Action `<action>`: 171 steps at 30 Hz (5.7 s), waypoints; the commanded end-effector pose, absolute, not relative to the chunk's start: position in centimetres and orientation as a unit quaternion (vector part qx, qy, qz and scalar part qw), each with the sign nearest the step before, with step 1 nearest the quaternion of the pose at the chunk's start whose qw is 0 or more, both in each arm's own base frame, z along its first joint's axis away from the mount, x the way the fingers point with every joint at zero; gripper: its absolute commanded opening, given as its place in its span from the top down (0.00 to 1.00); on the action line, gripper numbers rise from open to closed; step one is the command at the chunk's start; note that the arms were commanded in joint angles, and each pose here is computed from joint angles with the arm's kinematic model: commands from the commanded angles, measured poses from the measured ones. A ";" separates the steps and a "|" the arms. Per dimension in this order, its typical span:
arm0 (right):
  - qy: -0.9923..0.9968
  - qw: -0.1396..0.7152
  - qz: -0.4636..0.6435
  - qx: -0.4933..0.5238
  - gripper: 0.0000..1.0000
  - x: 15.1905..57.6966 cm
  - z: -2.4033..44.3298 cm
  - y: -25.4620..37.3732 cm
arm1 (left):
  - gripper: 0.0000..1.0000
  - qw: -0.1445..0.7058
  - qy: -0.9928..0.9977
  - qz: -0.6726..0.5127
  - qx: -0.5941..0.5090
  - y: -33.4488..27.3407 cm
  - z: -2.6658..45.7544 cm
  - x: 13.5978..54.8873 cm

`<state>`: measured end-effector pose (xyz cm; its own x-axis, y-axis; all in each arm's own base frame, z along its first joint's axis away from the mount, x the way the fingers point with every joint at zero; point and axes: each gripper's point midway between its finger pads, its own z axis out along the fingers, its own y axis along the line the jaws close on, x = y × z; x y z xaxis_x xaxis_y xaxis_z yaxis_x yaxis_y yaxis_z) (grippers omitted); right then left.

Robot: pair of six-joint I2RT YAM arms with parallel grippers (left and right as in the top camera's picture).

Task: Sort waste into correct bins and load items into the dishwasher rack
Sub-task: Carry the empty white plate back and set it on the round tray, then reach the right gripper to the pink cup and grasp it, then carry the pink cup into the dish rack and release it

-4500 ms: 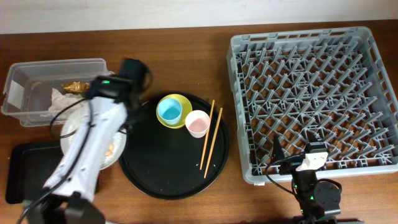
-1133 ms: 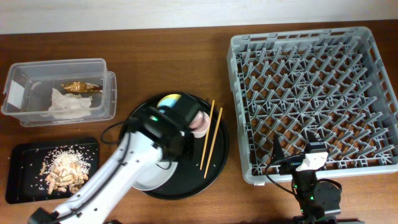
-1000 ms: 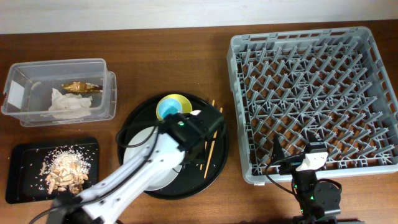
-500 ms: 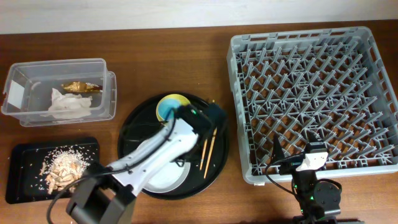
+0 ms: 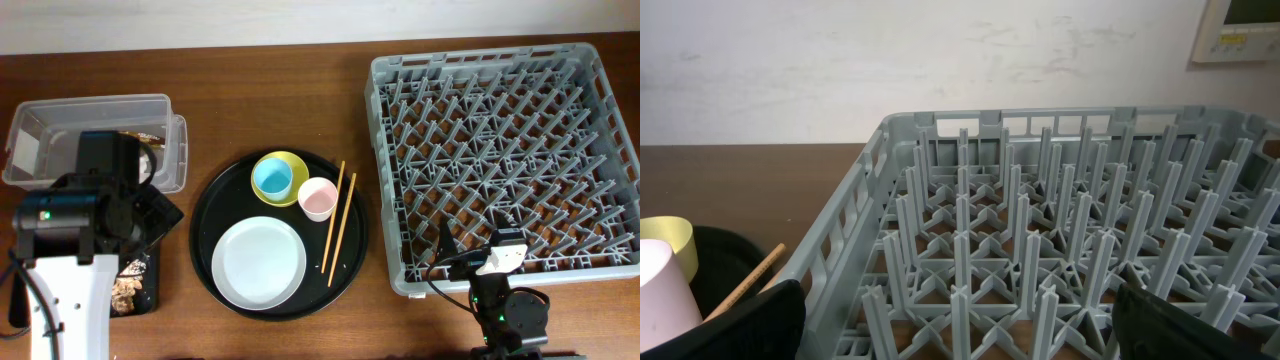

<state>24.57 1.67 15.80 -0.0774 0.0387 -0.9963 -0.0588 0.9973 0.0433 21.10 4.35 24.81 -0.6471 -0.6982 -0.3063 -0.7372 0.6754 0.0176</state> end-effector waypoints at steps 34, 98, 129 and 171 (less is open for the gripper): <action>0.914 0.316 0.192 -0.168 0.02 28.3 32.7 19.3 | 0.01 0.144 0.904 0.050 -0.399 3.9 25.2 21.2; 0.974 0.177 0.022 -0.143 0.96 37.7 24.4 23.4 | 0.01 0.144 0.904 0.050 -0.399 3.9 25.2 21.2; 0.833 0.111 0.509 0.185 0.96 44.8 14.8 0.2 | 0.01 0.144 0.904 0.050 -0.399 3.9 25.2 21.2; 0.875 0.160 0.381 0.253 0.81 38.9 18.2 -8.3 | 0.01 0.144 0.904 0.050 -0.399 3.9 25.2 21.2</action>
